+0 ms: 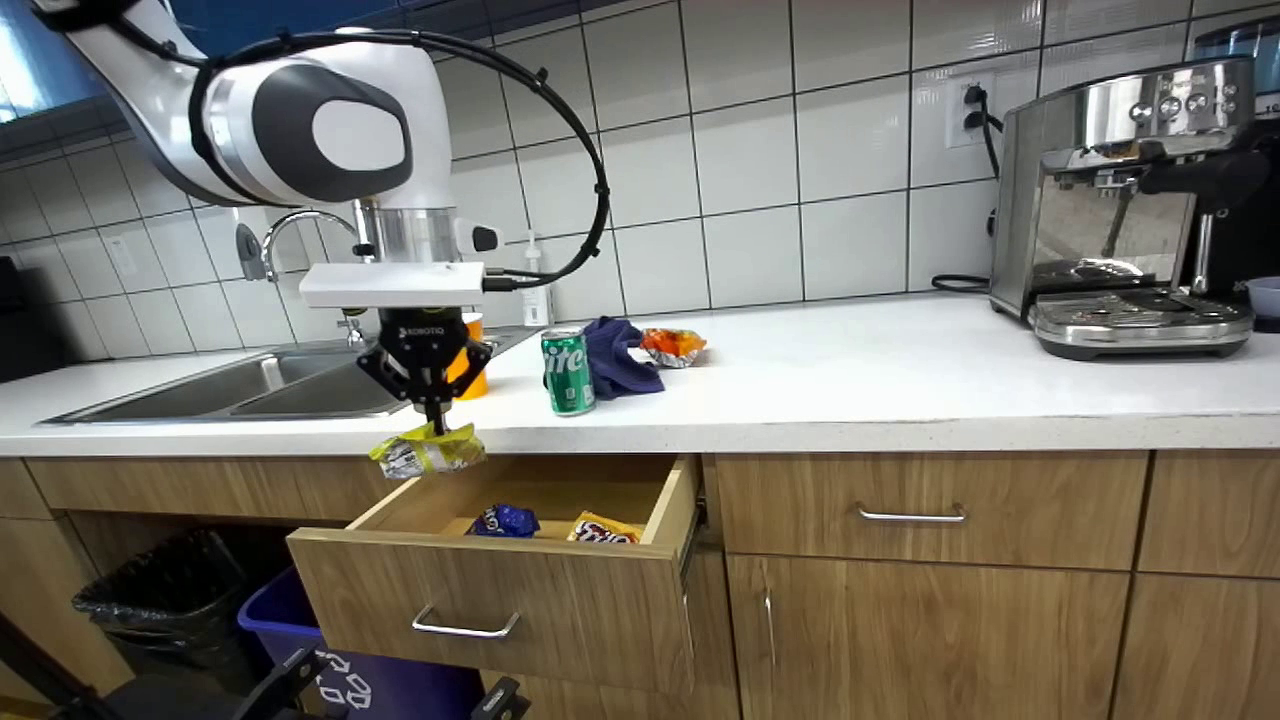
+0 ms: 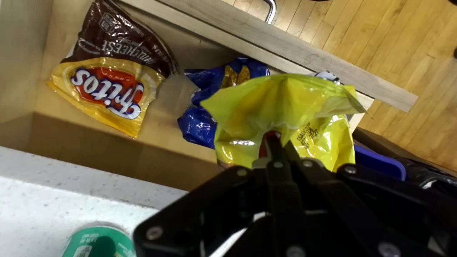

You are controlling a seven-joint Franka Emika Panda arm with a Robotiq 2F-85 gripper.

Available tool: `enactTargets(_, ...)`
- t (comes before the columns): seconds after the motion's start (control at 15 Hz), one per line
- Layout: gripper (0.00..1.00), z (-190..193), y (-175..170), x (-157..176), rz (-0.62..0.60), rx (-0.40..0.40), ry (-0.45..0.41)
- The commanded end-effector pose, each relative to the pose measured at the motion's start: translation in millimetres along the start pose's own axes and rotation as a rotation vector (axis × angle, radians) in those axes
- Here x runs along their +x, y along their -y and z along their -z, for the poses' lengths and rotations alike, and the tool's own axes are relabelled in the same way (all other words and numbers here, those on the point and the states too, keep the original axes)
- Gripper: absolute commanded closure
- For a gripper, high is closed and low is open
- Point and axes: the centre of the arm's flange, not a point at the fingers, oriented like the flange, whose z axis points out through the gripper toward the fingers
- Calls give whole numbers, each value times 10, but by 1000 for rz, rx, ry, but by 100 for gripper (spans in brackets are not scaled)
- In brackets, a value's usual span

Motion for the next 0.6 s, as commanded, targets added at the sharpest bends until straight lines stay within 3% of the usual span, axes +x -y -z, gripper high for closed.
enactTargets(0.0,100,-156,79,36,-51,-11,-14)
enactTargets(0.53,100,-501,106,124,-95,-32,-20)
